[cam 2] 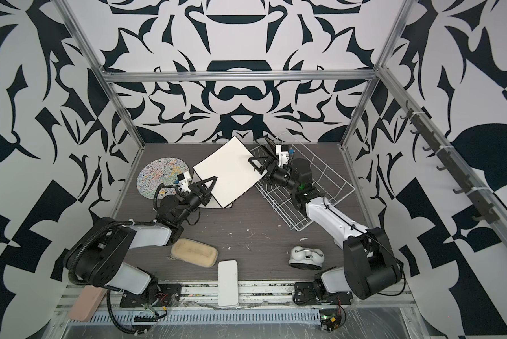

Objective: Unload the plates from the dish rack

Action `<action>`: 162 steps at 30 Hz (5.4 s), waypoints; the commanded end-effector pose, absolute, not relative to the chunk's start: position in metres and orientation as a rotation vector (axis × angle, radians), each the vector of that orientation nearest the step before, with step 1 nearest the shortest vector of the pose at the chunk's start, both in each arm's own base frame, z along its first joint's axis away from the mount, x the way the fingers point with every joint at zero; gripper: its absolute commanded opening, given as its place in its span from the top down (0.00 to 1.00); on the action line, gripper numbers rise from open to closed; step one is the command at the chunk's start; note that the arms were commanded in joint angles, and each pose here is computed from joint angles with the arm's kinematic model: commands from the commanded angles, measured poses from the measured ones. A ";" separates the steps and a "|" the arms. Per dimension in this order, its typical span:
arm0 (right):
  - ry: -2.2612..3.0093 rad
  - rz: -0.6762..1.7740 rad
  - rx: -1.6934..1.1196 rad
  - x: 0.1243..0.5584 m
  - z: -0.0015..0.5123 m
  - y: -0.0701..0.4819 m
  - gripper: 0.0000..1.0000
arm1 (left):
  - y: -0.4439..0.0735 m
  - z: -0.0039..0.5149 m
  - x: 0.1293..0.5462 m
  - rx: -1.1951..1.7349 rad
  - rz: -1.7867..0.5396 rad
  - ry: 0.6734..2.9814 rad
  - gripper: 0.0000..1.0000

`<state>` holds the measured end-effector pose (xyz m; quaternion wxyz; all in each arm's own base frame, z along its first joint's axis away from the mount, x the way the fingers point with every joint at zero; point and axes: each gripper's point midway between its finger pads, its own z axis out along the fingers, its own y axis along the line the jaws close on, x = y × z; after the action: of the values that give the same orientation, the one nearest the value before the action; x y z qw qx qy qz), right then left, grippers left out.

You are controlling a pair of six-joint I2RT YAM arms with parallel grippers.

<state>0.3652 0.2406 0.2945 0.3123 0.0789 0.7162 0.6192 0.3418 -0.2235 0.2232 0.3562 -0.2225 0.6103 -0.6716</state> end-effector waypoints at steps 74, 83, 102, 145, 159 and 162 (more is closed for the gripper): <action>1.959 1.364 0.072 0.356 0.329 0.220 0.01 | -0.143 0.227 0.368 -1.169 -1.336 1.008 1.00; 1.987 1.376 0.043 0.356 0.323 0.238 0.01 | -0.148 0.205 0.369 -1.251 -1.301 0.996 1.00; 2.042 1.339 0.022 0.354 0.307 0.253 0.01 | -0.149 0.173 0.376 -1.315 -1.246 1.012 1.00; 2.079 1.319 0.021 0.355 0.296 0.257 0.01 | -0.158 0.129 0.393 -1.430 -1.182 1.191 1.00; 2.085 1.311 0.026 0.356 0.294 0.257 0.01 | -0.157 0.125 0.394 -1.430 -1.156 1.198 1.00; 2.086 1.308 0.025 0.355 0.294 0.257 0.01 | -0.158 0.125 0.394 -1.430 -1.159 1.201 1.00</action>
<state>0.3521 0.2537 0.2648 0.2987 0.0306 0.8168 0.4926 0.3738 -0.1522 0.0718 0.4347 -0.5745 0.5711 -0.3935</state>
